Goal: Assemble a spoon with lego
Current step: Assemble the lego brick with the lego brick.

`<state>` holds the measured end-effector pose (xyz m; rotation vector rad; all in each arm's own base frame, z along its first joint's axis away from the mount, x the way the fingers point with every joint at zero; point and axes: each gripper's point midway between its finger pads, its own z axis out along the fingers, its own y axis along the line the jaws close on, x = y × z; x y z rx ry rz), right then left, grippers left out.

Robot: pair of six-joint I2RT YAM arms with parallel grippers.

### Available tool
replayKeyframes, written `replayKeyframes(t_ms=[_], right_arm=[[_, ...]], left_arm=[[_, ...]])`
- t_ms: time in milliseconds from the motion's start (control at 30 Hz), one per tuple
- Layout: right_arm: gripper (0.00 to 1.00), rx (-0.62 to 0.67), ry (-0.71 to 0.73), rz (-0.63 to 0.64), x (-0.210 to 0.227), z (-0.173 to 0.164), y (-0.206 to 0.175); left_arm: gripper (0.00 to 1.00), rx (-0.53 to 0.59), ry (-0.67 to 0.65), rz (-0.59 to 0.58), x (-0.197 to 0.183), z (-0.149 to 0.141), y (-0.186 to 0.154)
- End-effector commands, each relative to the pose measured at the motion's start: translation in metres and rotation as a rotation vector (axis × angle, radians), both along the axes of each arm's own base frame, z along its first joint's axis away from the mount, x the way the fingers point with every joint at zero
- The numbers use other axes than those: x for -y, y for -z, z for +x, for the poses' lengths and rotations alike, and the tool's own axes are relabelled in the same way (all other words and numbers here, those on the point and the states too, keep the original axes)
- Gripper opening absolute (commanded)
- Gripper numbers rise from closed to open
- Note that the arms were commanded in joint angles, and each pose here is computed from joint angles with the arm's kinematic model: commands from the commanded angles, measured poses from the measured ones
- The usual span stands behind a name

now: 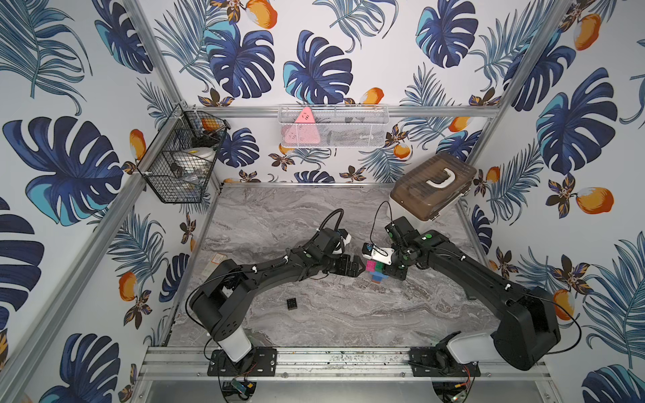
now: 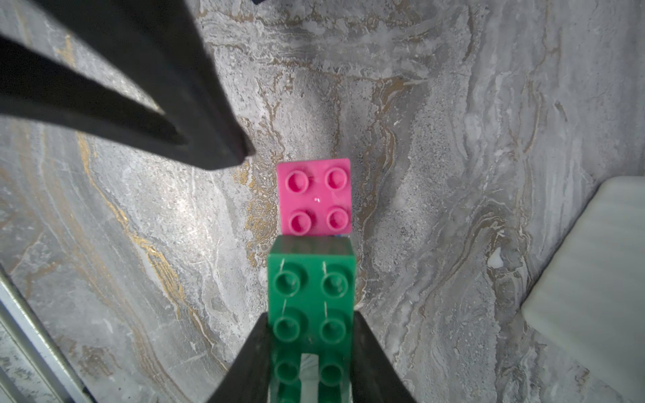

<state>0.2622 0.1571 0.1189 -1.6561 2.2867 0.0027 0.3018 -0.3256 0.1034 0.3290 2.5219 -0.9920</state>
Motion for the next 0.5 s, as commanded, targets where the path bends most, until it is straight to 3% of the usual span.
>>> replayKeyframes(t_ms=[0, 467], right_arm=[[0.23, -0.015, -0.012, -0.010, 0.0035, -0.0060, 0.0029], [0.22, -0.010, -0.012, -0.018, 0.0048, -0.0040, 0.0078]], left_arm=[[0.99, 0.024, 0.011, -0.026, 0.0071, 0.0050, -0.0066], [0.99, 0.025, 0.017, -0.023, 0.0092, 0.0074, -0.0039]])
